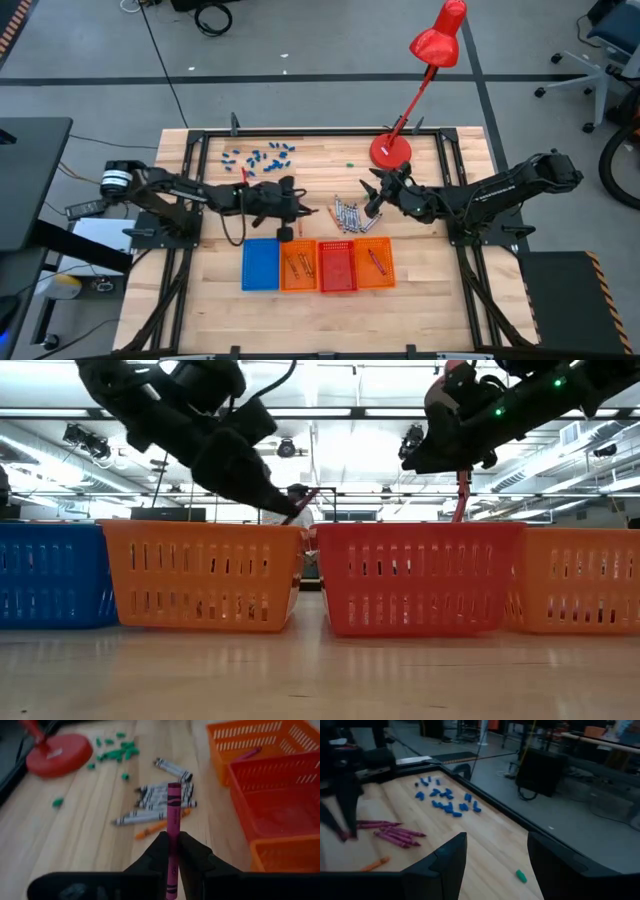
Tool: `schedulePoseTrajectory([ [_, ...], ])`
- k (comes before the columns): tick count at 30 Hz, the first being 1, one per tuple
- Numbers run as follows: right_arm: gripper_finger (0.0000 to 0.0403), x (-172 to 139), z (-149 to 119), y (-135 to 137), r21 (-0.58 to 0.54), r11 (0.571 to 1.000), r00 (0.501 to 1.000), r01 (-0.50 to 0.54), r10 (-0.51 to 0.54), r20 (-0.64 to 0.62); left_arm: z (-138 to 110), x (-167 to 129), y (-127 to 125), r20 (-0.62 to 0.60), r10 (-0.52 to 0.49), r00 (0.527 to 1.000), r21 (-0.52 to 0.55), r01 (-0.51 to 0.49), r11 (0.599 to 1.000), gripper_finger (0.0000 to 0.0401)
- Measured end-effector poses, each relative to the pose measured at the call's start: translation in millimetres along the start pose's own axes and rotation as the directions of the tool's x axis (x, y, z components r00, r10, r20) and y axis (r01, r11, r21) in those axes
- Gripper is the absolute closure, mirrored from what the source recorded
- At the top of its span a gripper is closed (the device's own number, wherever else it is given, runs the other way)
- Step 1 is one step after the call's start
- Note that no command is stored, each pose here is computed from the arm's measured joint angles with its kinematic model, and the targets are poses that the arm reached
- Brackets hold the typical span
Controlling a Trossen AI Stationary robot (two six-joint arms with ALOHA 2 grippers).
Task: Sort crayons
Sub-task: Put the red crayon into the right orange bin
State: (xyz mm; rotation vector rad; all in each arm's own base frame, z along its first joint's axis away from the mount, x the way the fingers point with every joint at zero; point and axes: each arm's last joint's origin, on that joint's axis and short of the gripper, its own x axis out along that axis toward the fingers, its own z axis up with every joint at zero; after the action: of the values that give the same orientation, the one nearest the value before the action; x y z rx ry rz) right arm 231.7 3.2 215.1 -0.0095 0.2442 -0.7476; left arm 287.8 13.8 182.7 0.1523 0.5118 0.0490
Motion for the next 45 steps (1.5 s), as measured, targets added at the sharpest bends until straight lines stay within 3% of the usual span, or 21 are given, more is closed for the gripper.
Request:
schedulePoseTrajectory([
  [7,0.0190,-0.1,-0.5,-0.2,-0.003,1.000,1.000,0.005,-0.005,-0.003,28.9,34.1,-10.1,0.107,-0.019,0.994,0.200,-0.003,0.980,0.0365],
  [19,0.0190,-0.2,-2.5,-1.8,-0.021,0.998,0.998,0.057,-0.057,-0.012,53.7,98.2,-41.5,0.148,-0.081,0.986,0.508,-0.006,0.862,0.0364],
  [32,0.0190,-1.7,-4.6,-2.0,-0.045,0.995,0.996,0.088,-0.089,-0.019,67.2,130.5,-78.5,0.211,-0.147,0.966,0.789,-0.080,0.609,0.0364],
  [41,0.0190,-1.8,-4.4,-1.9,-0.042,0.995,0.996,0.087,-0.088,-0.018,49.2,143.5,-99.2,0.166,-0.239,0.957,0.939,-0.080,0.334,0.0364],
  [43,0.0190,-1.7,-4.5,-1.9,-0.043,0.995,0.996,0.087,-0.088,-0.019,47.5,144.2,-101.2,0.159,-0.243,0.957,0.948,-0.079,0.308,0.0364],
  [45,0.0190,-1.7,-4.5,-1.9,-0.043,0.995,0.996,0.086,-0.087,-0.019,47.4,143.9,-102.7,0.158,-0.246,0.956,0.945,-0.075,0.317,0.0363],
])
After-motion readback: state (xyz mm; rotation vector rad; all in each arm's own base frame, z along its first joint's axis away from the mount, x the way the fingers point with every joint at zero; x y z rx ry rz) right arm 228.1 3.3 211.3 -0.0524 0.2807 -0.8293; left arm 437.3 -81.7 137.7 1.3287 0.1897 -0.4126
